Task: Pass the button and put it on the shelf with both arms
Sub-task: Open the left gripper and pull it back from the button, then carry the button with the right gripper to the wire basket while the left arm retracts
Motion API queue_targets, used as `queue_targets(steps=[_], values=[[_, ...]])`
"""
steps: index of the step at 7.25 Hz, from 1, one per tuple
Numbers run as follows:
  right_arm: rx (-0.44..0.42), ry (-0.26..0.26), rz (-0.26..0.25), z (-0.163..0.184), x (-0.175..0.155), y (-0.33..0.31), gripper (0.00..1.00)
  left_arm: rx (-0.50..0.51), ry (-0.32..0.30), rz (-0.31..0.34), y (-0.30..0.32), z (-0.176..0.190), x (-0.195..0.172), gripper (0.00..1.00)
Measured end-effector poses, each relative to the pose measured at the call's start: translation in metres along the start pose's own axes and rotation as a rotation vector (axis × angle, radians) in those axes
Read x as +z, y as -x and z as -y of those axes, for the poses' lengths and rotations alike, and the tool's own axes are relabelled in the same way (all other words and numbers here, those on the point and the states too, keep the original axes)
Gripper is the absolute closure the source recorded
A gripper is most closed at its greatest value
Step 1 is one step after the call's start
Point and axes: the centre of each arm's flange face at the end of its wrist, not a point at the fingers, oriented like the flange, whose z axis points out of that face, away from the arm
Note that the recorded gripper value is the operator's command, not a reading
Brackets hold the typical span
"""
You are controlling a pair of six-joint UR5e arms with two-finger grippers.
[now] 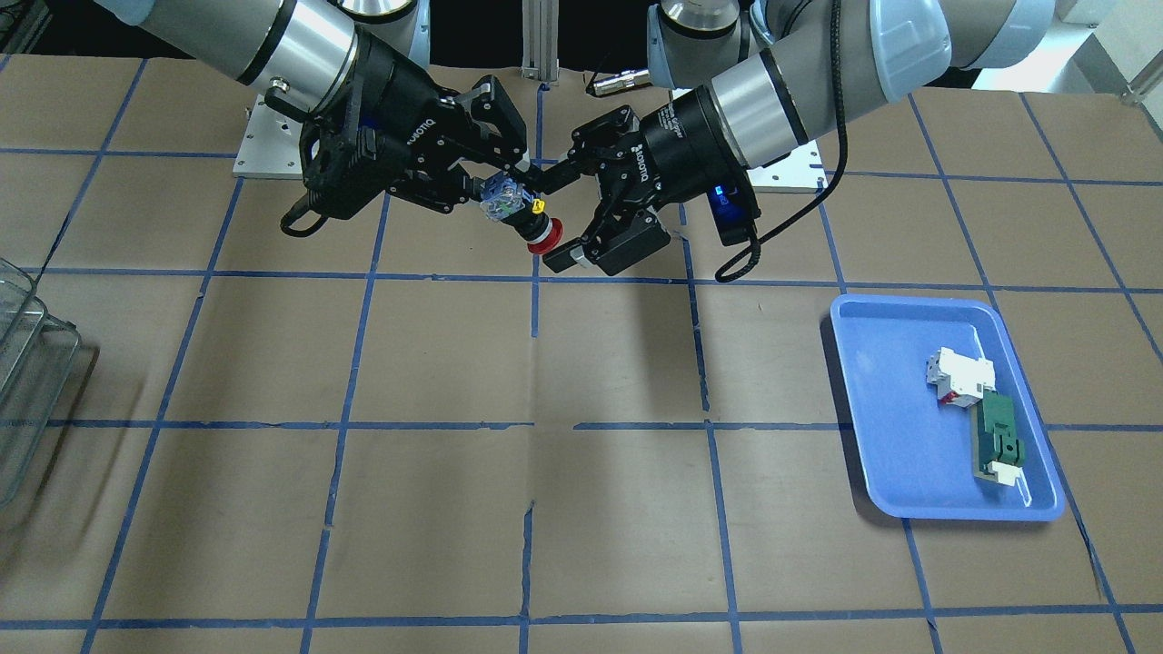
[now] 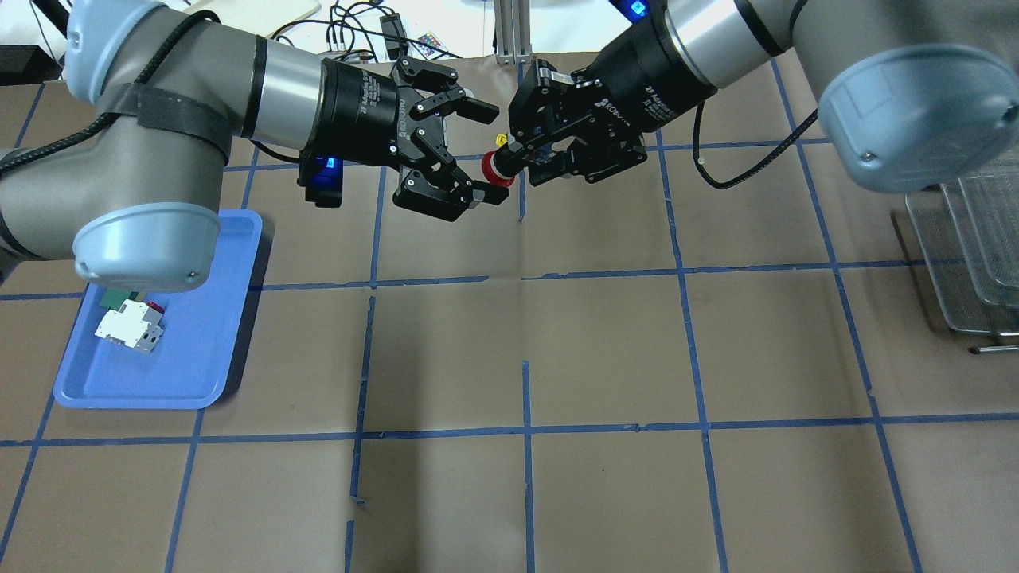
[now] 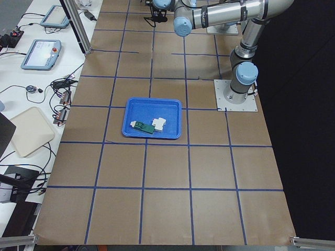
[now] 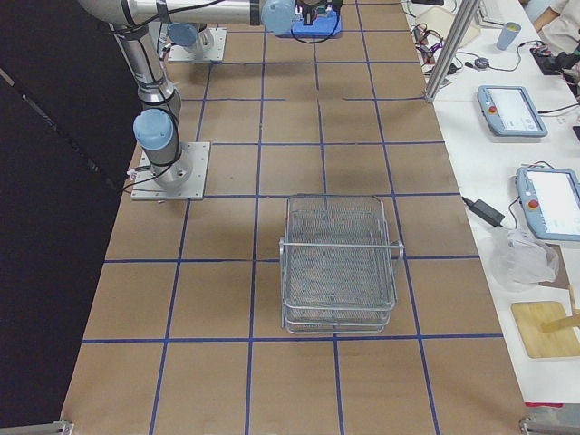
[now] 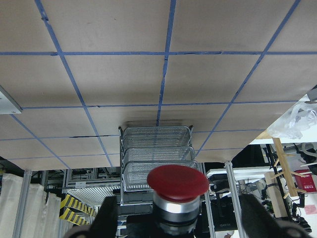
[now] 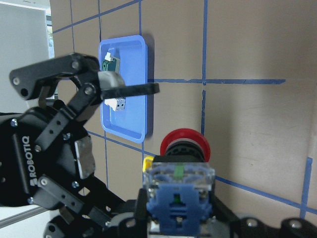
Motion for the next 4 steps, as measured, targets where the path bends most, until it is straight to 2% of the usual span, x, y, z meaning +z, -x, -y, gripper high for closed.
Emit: queue_targets(steps=[1,2,3,4], values=[[0.009,-0.001,-0.012,0.003,-0.003,-0.007,1.0,0.002,-0.04,-0.041,-0.012,0.008,-0.016,0.05],[0.008,-0.005,-0.055,0.006,-0.006,-0.017,1.0,0.032,-0.103,-0.09,-0.026,0.022,-0.038,0.03],[-0.024,-0.003,-0.127,0.008,-0.011,-0.03,1.0,0.119,-0.19,-0.121,-0.037,0.04,-0.056,0.03],[-0.089,0.01,-0.22,0.011,-0.02,-0.05,1.0,0.249,-0.31,-0.11,-0.044,0.063,-0.072,0.02]])
